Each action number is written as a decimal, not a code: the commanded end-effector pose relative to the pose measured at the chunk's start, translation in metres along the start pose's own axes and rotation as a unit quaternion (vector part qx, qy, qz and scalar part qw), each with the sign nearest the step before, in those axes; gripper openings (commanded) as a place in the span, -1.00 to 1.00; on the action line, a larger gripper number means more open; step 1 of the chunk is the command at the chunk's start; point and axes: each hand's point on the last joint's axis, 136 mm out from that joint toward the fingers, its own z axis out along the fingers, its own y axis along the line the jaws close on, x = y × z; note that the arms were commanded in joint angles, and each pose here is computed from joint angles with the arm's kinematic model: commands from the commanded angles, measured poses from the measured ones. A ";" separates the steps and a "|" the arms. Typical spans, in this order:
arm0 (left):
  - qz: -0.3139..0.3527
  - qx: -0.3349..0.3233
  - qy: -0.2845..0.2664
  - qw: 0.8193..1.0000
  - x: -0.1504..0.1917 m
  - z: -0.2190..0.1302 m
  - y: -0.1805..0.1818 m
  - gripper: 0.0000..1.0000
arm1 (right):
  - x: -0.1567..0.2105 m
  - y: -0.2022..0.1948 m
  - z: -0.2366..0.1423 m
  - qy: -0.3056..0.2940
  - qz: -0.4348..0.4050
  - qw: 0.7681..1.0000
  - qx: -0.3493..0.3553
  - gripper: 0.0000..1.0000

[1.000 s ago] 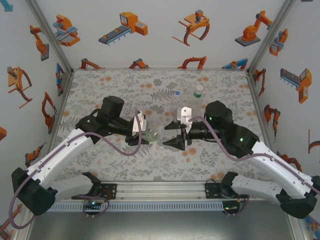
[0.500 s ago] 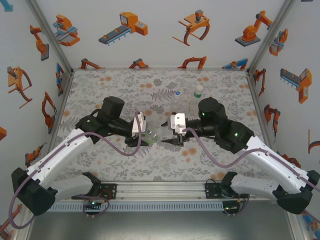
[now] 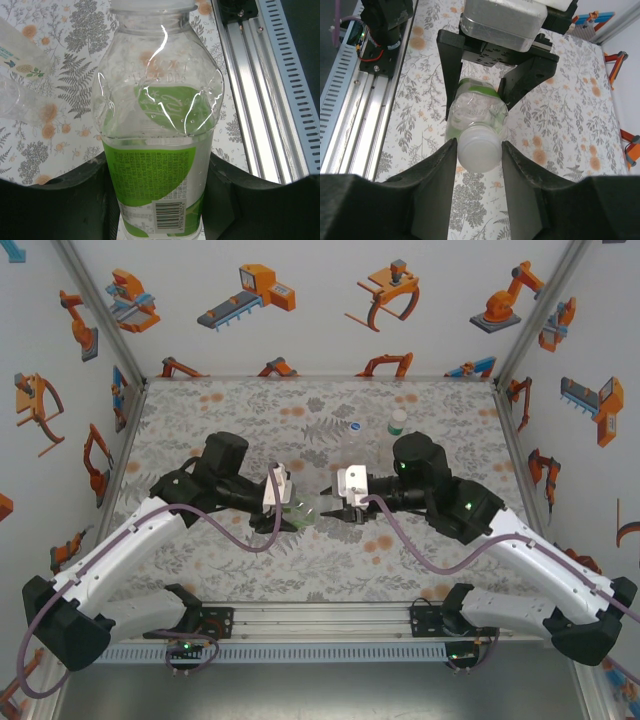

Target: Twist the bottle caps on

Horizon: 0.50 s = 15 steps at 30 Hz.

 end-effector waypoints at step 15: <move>0.034 -0.030 0.001 0.999 -0.013 -0.009 0.005 -1.00 | -0.008 -0.037 0.000 -0.030 0.179 0.979 0.089 -1.00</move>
